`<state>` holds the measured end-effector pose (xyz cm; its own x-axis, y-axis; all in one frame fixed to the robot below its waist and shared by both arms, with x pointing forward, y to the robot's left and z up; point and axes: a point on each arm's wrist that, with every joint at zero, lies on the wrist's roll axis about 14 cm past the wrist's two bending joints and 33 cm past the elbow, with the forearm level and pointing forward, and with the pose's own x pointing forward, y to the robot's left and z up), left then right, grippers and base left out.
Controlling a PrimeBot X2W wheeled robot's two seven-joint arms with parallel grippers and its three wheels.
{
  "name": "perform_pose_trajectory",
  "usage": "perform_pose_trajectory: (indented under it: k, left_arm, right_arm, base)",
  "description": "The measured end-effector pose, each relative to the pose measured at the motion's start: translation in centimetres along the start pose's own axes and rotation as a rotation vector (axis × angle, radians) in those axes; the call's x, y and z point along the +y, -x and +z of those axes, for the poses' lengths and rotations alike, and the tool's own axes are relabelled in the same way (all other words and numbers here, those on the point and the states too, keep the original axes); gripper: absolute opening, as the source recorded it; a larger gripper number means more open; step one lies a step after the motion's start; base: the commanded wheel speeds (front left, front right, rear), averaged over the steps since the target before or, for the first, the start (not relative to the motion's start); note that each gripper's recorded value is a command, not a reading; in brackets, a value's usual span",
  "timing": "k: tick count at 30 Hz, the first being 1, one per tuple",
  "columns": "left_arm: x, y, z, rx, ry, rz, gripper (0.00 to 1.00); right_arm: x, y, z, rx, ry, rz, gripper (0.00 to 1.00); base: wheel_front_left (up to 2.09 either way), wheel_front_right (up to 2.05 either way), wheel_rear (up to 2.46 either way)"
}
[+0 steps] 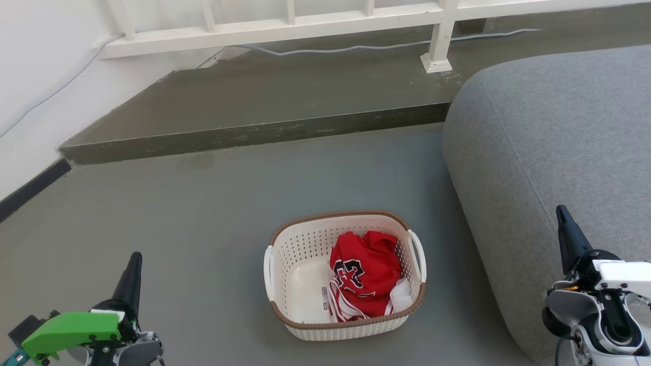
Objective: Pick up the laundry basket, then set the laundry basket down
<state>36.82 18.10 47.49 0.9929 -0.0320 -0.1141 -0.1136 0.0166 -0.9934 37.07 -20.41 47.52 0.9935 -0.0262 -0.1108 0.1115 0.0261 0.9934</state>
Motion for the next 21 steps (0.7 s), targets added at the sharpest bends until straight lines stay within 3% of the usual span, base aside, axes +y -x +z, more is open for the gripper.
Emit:
perform_pose_trajectory:
  k: [21]
  left_arm:
    - [0.16, -0.13, 0.26, -0.004, 0.026, 0.0, 0.0]
  right_arm:
    - [0.35, -0.3, 0.15, -0.004, -0.036, 0.015, 0.0]
  base:
    - [0.0, 0.0, 0.0]
